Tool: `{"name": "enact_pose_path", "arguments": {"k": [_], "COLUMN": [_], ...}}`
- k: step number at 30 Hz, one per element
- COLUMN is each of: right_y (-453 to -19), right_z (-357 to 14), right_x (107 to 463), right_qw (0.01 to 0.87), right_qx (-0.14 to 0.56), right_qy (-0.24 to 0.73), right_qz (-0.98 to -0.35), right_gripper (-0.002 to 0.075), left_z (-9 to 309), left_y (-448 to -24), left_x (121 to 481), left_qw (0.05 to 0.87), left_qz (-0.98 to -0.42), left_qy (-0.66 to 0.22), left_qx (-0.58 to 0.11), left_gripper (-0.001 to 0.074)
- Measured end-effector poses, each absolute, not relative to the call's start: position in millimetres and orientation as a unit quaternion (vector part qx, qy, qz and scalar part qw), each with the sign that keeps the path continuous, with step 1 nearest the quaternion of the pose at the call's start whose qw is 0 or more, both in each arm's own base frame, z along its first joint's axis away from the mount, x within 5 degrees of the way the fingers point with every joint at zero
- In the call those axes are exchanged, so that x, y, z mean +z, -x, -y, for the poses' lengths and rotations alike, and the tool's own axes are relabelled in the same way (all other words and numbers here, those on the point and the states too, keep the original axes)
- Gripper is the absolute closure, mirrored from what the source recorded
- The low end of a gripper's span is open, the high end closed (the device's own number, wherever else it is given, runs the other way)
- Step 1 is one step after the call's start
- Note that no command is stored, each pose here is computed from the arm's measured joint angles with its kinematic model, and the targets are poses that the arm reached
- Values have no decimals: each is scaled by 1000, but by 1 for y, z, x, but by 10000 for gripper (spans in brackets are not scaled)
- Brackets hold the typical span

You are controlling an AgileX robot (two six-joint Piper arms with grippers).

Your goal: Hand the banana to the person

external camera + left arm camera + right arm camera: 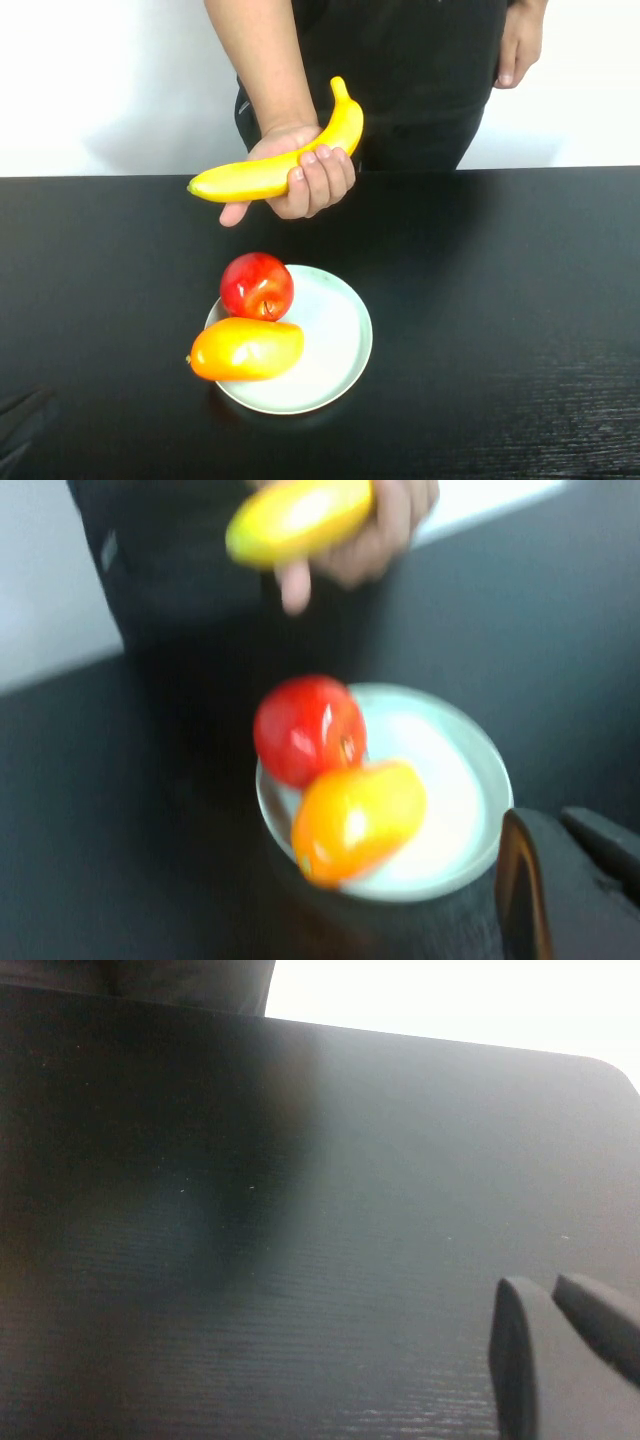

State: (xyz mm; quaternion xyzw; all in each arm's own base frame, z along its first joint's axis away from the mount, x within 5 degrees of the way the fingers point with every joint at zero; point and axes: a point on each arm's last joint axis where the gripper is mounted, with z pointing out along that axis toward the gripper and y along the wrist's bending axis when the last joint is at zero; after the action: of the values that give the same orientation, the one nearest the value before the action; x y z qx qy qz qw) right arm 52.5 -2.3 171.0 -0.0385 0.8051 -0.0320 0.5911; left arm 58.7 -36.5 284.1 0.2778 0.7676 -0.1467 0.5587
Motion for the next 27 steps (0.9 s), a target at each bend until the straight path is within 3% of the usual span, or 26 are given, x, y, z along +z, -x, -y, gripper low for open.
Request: {"name": "enact_pose_path", "arguments": {"k": [8,17,27], "right_y": [-52,-52,-52], "right_z": [2,2,2], "right_x": [171,171,171], "right_qw": [591,591,591], "right_qx": [-32,-34,-34], "right_qy": [39,40,40], "right_qz": [-805,-805,-805], "right_gripper": [736,736,736], "left_z": [16,19,9], "left_y": [-43,-52,-56], "left_x": [243,214,199], "left_qw": [655,740,709], "left_qz": [-710,-650,-701], "left_qy": [-215,-145,-66], "left_qx": [-144,-94,-40], "left_gripper": [737,737,738]}}
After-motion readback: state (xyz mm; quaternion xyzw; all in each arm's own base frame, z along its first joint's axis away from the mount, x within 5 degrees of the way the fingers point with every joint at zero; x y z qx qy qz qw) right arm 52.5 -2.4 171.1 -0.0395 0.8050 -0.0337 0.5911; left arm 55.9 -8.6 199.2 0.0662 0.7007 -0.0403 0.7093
